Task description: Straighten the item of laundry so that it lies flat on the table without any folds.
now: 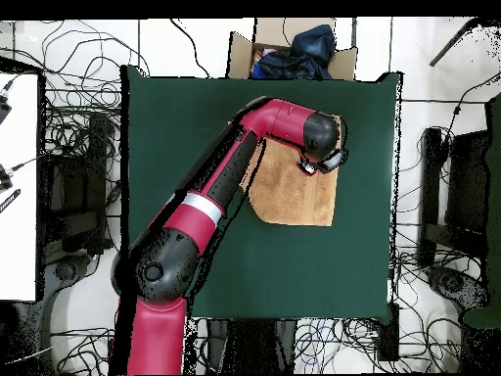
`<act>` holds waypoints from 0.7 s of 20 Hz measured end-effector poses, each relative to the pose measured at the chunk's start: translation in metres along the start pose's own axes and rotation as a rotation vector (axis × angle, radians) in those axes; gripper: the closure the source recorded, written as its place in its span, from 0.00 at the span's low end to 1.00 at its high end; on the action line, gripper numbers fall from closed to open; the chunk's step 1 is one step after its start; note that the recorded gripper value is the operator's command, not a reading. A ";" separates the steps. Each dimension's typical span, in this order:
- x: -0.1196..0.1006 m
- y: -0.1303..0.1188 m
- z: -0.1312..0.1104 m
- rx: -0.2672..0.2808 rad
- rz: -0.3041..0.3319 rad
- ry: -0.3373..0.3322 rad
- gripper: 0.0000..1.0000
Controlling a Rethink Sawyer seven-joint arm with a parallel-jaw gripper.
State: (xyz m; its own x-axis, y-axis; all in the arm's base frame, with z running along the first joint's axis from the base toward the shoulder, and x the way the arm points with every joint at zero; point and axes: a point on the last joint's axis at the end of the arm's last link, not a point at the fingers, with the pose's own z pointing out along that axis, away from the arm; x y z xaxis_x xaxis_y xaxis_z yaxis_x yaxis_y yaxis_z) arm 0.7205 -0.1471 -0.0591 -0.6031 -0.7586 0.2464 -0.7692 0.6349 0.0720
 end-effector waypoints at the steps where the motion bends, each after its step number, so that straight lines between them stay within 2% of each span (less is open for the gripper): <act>1: 0.001 -0.001 0.000 0.000 0.000 0.003 0.00; 7: 0.018 -0.012 0.004 -0.002 0.003 0.028 0.00; 13: 0.044 -0.024 0.011 -0.009 0.016 0.065 0.00; 14: 0.054 -0.028 0.013 -0.012 0.023 0.077 0.00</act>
State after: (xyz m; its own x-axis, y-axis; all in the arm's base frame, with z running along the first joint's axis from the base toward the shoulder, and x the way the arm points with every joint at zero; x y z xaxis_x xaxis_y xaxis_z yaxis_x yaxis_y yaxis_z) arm 0.7067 -0.2080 -0.0606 -0.6021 -0.7307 0.3217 -0.7525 0.6541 0.0774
